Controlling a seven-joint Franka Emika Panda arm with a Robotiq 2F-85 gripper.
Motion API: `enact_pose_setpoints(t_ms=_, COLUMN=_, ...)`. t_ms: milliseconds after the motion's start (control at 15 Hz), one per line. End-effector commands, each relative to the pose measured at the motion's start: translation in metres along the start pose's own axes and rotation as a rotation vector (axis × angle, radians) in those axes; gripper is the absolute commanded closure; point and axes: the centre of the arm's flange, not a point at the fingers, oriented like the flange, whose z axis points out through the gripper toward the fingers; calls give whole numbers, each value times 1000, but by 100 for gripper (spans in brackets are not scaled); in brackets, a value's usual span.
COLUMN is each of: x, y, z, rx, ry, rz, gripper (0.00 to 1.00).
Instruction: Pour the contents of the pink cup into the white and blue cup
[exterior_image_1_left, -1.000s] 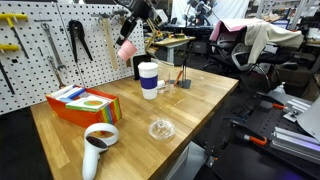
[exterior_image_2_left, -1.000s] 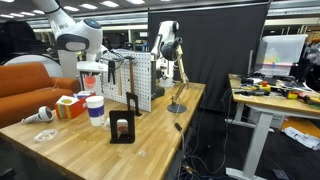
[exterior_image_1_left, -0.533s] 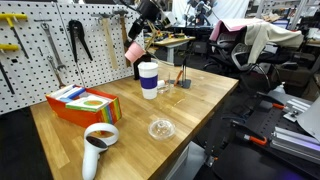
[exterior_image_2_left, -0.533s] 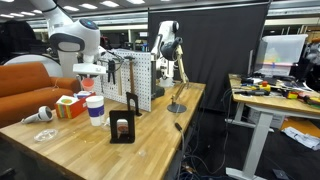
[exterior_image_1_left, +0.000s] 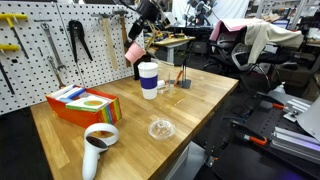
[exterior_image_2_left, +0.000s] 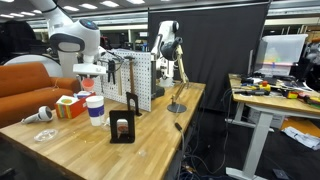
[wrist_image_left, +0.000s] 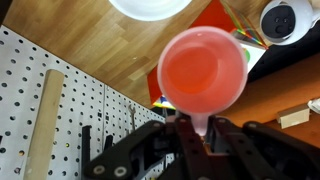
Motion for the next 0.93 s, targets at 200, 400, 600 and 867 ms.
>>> enact_pose_setpoints(t_ms=200, x=5, y=9, z=0, rx=64, ry=122, rz=62, gripper=96)
enact_pose_setpoints(t_ms=400, x=3, y=13, z=-6, rx=80, ry=171, rz=80, gripper=96)
enact_pose_setpoints(t_ms=600, x=-10, y=14, z=-6, rx=100, ry=183, rz=85, gripper=96)
enact_pose_setpoints(t_ms=867, x=-20, y=15, z=-1, rx=124, ry=187, rz=97, gripper=96)
